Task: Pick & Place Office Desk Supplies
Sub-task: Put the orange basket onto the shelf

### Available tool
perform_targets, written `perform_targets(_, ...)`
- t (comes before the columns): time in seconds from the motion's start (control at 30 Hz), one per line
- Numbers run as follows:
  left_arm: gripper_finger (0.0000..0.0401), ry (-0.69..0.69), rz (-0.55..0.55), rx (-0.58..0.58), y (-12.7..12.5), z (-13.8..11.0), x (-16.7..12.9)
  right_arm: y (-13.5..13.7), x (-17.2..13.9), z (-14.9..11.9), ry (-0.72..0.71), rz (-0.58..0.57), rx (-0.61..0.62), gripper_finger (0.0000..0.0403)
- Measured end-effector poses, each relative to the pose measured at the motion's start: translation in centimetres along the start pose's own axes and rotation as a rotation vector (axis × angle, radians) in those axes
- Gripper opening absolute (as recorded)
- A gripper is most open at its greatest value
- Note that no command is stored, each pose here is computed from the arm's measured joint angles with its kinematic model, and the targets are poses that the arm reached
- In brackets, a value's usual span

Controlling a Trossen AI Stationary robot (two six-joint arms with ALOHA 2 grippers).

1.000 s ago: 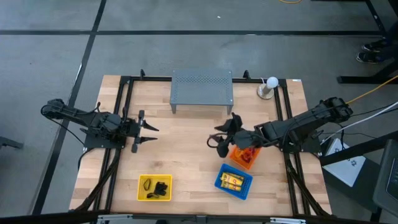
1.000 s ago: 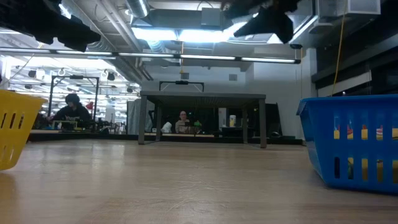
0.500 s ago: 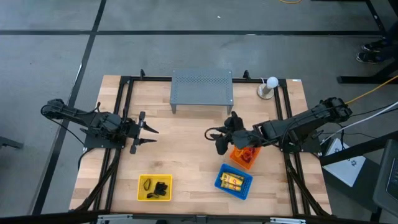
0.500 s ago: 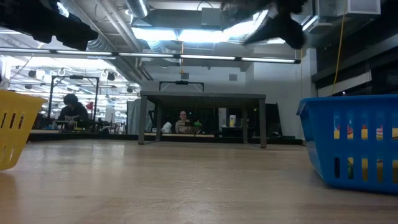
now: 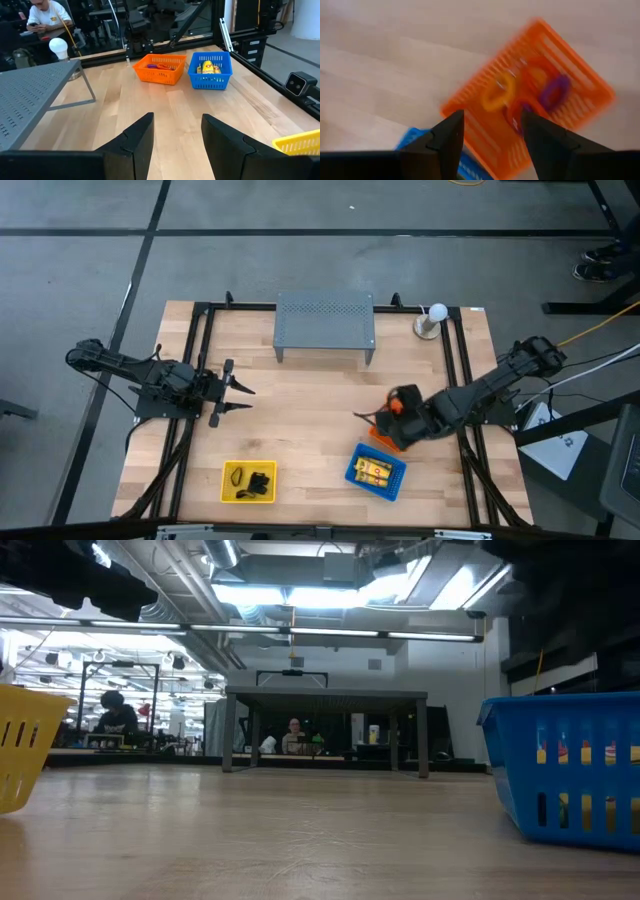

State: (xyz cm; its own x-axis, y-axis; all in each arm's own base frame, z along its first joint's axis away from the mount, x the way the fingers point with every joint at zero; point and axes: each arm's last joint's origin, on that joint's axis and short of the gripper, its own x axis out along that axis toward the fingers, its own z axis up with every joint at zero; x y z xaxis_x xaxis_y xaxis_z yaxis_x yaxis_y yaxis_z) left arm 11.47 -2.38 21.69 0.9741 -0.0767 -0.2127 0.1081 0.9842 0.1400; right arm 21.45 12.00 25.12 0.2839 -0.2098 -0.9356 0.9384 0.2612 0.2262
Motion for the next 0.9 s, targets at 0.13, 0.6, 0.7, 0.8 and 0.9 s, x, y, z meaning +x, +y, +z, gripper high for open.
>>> perform_targets(0.13,0.0161,0.000,0.000,-0.010,0.0,0.0,0.0,-0.9,-0.6,-1.6,0.016,-0.020,0.134,0.0197)
perform_targets(0.6,0.0161,0.036,-0.009,-0.060,-0.1,-0.4,0.0,-0.4,2.4,-3.9,0.026,-0.195,0.258,0.0197)
perform_targets(0.7,0.0161,0.052,-0.013,-0.065,-0.1,-0.5,0.0,-0.3,3.1,-4.2,0.029,-0.236,0.260,0.0197)
perform_targets(0.8,0.0161,0.062,-0.014,-0.075,-0.1,-0.6,0.1,-0.2,3.4,-4.3,0.024,-0.249,0.262,0.0197)
perform_targets(0.9,0.0161,0.066,-0.014,-0.076,-0.1,-0.6,0.1,-0.3,3.4,-4.2,0.022,-0.258,0.269,0.0196)
